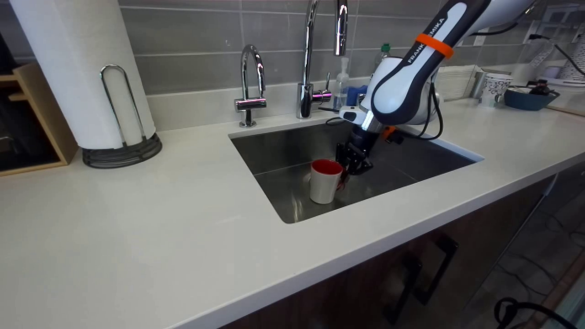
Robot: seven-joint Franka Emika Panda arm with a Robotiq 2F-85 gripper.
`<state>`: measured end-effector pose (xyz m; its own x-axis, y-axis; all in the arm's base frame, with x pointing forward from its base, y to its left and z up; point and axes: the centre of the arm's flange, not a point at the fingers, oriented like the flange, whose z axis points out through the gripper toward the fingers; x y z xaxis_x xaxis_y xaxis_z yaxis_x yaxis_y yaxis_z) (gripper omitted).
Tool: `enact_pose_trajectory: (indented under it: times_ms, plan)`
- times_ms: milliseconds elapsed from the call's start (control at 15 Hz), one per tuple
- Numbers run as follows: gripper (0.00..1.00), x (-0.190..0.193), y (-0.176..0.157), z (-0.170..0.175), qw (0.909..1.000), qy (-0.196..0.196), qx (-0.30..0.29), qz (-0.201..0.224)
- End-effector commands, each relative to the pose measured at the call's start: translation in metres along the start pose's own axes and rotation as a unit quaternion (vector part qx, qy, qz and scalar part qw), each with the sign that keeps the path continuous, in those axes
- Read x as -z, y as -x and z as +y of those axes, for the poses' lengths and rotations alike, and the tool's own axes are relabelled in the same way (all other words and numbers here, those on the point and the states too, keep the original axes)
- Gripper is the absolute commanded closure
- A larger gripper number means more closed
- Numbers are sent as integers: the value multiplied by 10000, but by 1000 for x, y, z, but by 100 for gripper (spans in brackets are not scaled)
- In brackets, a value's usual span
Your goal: Pick up the red and white mug from the sink and put it on the kitchen counter
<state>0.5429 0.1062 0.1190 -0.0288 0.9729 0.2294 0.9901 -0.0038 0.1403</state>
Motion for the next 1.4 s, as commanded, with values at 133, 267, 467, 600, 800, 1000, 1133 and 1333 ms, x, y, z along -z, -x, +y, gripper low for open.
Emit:
enact_pose_trajectory:
  times_ms: [133,267,467,600,800,1000,1133,1333]
  plan:
    - [95,-1,-3,2,10000,-59,-34,-10]
    - [95,3,-4,1,10000,-59,-66,25]
    - [95,8,-4,0,9999,-71,-101,104]
    - [95,9,-5,-1,9996,-168,-112,217]
    - [95,17,-4,-2,9988,-288,-219,322]
    - [95,20,-1,-1,9983,-331,-300,383]
    - [95,20,1,0,9978,-361,-346,436]
    - [95,16,3,1,9979,-387,-370,374]
